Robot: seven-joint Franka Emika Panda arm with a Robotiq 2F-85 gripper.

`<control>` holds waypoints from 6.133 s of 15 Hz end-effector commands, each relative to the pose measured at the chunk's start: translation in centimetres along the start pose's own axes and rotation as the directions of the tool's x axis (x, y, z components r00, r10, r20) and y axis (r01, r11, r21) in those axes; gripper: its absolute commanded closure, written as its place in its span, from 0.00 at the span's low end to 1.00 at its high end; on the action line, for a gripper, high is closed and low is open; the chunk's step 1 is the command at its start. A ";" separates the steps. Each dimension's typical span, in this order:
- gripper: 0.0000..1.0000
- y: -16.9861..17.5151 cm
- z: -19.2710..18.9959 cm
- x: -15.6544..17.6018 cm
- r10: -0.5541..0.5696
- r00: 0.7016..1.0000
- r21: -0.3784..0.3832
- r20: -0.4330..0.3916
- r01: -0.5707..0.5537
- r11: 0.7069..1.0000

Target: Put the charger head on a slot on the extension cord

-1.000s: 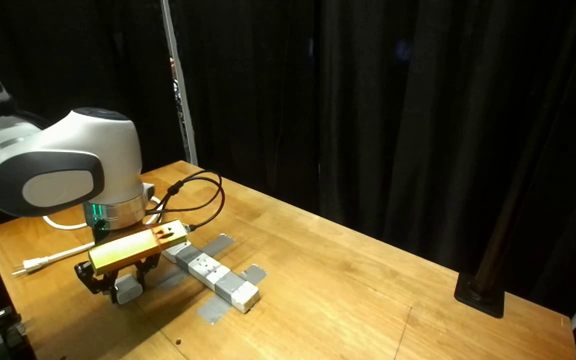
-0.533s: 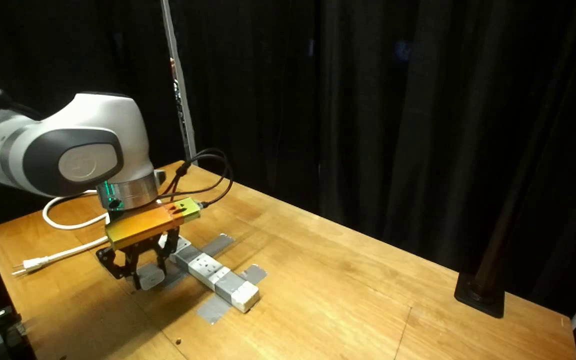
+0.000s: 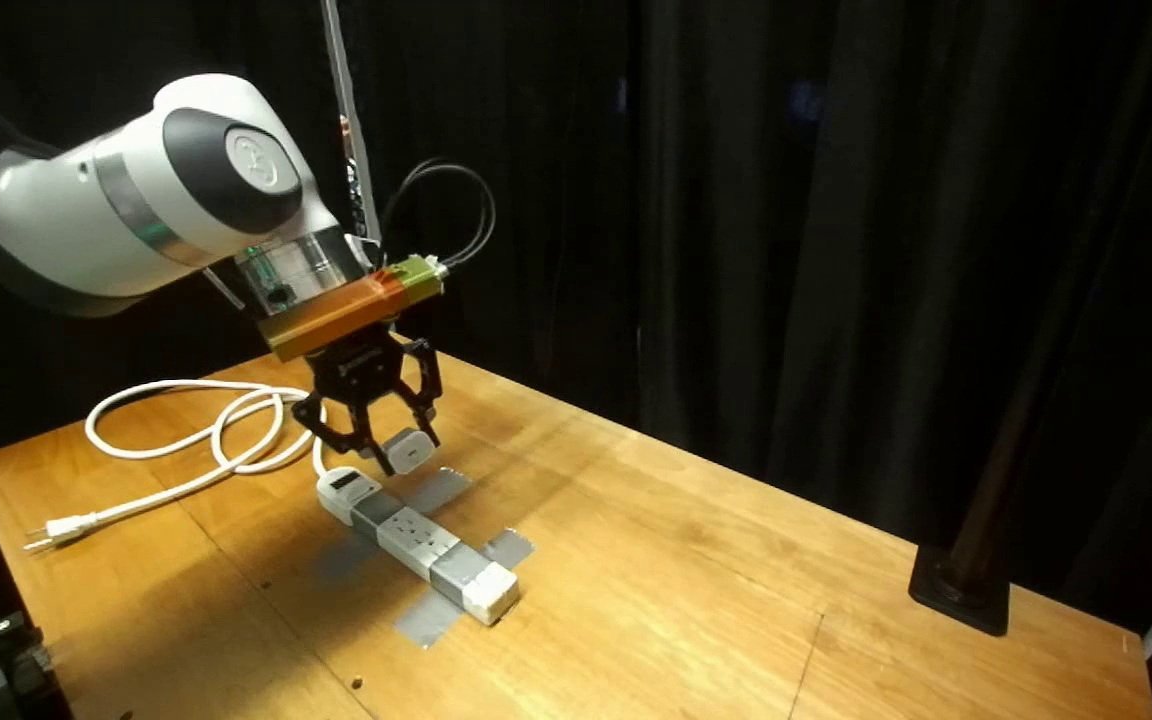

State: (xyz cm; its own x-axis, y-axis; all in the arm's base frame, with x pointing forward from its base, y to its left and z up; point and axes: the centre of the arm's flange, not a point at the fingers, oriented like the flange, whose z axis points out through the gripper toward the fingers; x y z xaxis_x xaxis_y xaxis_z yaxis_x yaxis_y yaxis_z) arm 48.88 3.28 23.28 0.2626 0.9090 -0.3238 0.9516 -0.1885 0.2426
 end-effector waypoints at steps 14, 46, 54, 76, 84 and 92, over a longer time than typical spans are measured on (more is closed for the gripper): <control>0.52 4.2 0.6 -1.1 0.253 0.871 -0.139 0.422 -0.213 0.967; 0.77 3.1 9.3 -4.4 0.639 0.515 -0.795 0.571 0.153 0.586; 0.77 0.7 11.6 -8.1 0.419 0.387 -0.466 0.821 0.030 0.884; 0.77 -0.6 14.5 0.2 -0.443 0.496 0.304 0.747 0.337 0.891; 0.77 -0.4 16.6 0.8 -0.363 0.593 0.174 0.719 0.353 0.919; 0.77 -0.7 17.5 0.8 -0.312 0.615 0.126 0.724 0.327 0.936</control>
State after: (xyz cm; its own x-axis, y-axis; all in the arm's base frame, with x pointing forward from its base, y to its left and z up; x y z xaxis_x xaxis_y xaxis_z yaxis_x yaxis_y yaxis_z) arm 50.99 -2.33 7.54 -0.0263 0.3386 -0.9406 0.9974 0.0719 -0.0020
